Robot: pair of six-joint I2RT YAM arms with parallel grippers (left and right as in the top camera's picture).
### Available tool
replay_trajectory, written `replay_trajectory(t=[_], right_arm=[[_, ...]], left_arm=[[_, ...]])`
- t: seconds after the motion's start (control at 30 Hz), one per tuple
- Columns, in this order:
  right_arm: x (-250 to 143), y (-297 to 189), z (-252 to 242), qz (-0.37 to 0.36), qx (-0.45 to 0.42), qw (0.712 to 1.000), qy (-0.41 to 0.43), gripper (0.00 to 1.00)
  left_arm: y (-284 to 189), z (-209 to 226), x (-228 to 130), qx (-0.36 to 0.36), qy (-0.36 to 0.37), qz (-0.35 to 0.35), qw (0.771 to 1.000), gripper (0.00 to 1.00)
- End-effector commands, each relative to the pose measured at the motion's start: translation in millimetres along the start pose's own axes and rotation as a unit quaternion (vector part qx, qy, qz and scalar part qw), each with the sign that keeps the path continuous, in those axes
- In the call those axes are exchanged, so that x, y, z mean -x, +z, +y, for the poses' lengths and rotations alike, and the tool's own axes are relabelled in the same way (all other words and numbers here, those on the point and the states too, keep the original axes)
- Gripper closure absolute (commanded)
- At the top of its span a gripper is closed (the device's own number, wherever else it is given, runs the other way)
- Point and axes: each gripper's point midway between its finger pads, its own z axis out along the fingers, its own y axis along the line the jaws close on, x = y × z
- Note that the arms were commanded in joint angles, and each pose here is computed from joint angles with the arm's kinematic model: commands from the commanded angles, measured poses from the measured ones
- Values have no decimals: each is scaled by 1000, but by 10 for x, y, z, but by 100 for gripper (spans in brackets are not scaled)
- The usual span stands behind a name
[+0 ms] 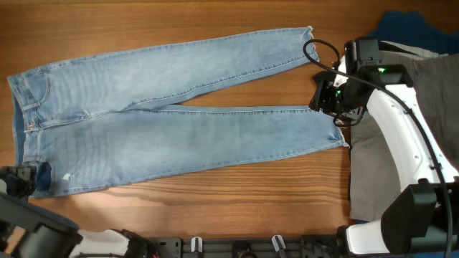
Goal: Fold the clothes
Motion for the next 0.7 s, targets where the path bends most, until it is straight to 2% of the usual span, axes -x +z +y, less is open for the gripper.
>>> replay_trajectory(t=[0.0,0.1,0.13,0.17,0.3,0.43,0.67], right_arm=[[1,53,-26,4,-6,1000,12,46],[20,54,-20,0,-4,1000,11,45],[25,53,-23,-1,-5,1000,12,45],[33,57,-38,-3,-10,1000,15,44],[71,97,-187,-17,-46,998,40,37],[17,244,-489,-3,-85,993,79,32],[-266,623,-820,96,-83,982,139,35]], left_arm=[[245,135,8,32,13,8,999,34],[401,149,-20,37,22,19,999,48],[434,156,-36,39,22,23,999,55],[467,164,-56,41,22,28,999,68],[500,177,-38,46,22,24,998,93],[492,178,-40,46,22,25,998,96],[389,122,5,38,20,28,999,96]])
